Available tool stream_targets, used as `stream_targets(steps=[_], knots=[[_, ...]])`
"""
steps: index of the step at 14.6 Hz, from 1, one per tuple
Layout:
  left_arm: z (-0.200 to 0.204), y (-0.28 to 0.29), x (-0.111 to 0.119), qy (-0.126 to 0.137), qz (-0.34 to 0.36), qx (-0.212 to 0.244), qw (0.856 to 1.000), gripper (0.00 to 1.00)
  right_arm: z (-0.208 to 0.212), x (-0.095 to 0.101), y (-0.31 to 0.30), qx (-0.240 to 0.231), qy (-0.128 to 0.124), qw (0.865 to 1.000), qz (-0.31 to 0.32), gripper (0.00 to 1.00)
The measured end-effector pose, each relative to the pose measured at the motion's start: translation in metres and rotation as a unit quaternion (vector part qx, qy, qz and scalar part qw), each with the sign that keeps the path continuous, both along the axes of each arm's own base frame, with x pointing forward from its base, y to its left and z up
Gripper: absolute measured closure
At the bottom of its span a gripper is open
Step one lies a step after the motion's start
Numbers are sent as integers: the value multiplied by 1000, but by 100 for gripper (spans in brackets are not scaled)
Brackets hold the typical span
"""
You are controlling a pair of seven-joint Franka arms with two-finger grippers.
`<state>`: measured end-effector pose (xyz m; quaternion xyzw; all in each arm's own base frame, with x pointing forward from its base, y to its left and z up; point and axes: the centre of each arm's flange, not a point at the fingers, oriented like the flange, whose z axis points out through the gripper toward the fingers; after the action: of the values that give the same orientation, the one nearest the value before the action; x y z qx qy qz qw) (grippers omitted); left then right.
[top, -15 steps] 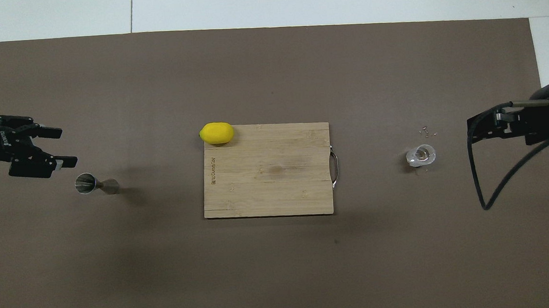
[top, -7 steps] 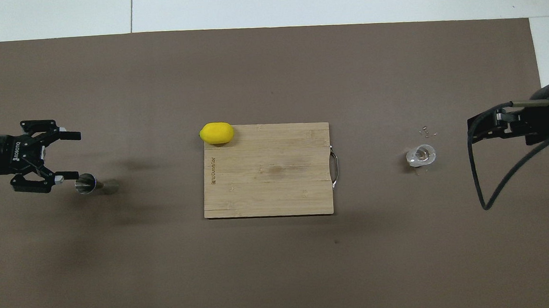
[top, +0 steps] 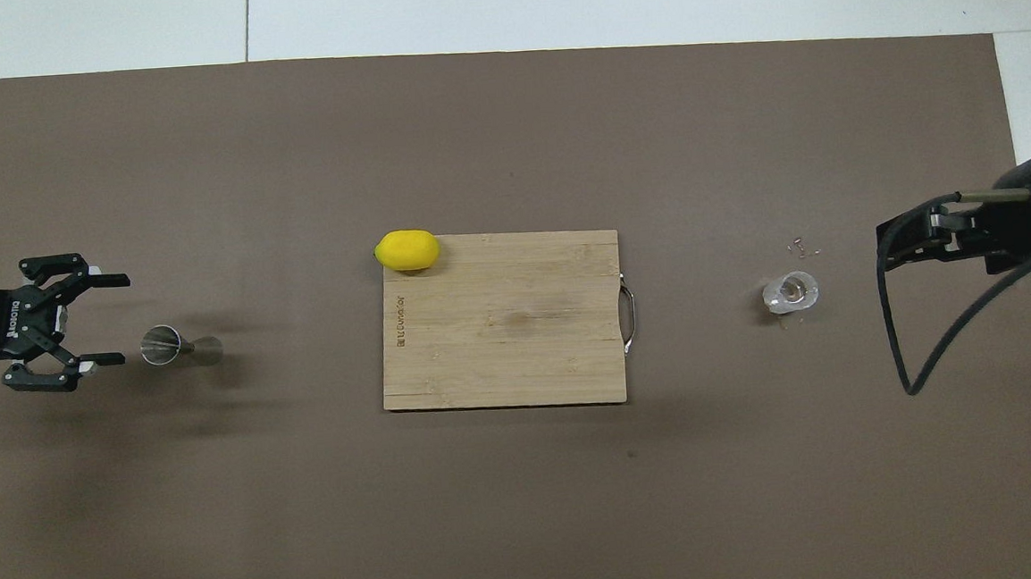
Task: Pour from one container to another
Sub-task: 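Close the left gripper around the small metal cup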
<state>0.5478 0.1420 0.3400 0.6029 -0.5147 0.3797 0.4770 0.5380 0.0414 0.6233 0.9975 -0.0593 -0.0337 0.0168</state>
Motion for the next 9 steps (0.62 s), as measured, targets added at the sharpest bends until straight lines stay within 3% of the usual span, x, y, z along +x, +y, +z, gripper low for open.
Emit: stream_targets(steps=[4, 9], knots=[[-34, 8, -6, -40, -8, -25, 999, 0, 0, 0, 0, 0, 0, 1000, 0, 0], [-57, 1, -23, -55, -16, -43, 997, 0, -1, 0, 0, 0, 1, 1000, 0, 0]])
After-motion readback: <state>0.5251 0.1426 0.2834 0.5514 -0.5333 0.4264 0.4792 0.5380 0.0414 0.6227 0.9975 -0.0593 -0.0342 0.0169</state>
